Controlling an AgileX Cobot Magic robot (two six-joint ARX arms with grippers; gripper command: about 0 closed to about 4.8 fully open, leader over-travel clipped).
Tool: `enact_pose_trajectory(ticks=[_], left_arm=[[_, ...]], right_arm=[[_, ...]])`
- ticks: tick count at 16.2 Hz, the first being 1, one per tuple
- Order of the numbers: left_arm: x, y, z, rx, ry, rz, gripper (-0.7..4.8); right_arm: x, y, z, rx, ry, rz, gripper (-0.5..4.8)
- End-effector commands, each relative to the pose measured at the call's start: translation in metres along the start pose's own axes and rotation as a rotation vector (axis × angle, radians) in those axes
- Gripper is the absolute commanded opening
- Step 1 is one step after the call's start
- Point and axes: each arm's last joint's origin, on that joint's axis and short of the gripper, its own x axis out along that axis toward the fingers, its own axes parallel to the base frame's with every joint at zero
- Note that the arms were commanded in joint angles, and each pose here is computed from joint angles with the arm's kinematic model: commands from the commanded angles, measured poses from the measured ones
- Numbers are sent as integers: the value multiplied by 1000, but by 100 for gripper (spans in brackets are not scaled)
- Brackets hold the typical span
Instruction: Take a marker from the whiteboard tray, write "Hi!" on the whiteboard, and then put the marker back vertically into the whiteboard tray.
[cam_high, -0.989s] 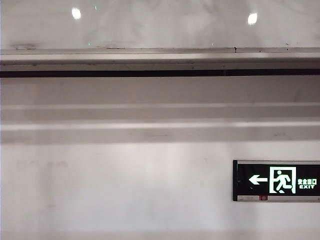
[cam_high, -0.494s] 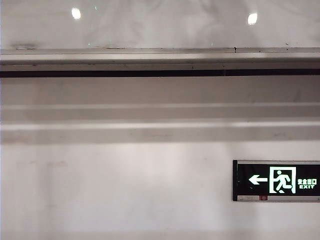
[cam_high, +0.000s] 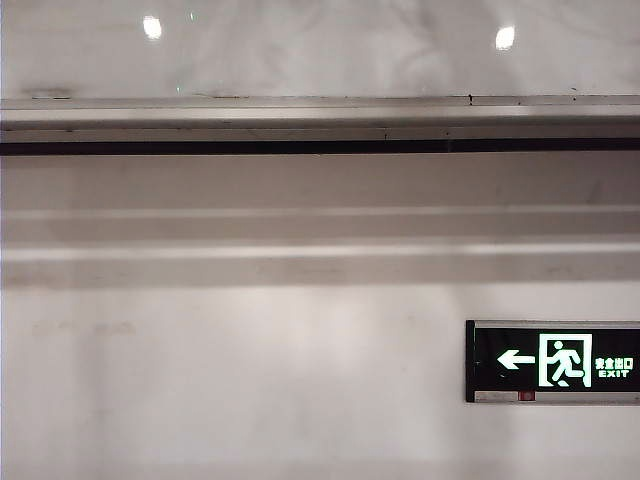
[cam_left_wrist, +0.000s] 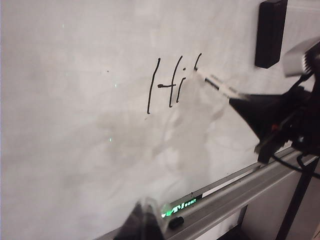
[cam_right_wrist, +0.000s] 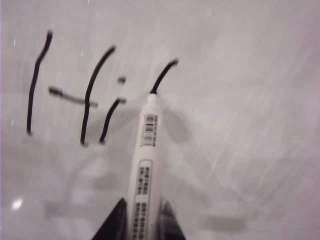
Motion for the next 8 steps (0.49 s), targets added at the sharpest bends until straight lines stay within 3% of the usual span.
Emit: enact_pose_trajectory(ticks=[1,8], left_arm=[[-2,-1,3,5,-17,-6,-6],[-2,-1,3,5,-17,-6,-6]], right_arm=[[0,0,-6,-22,64,-5,-1],[-2,2,-13,-30,137,5,-1]])
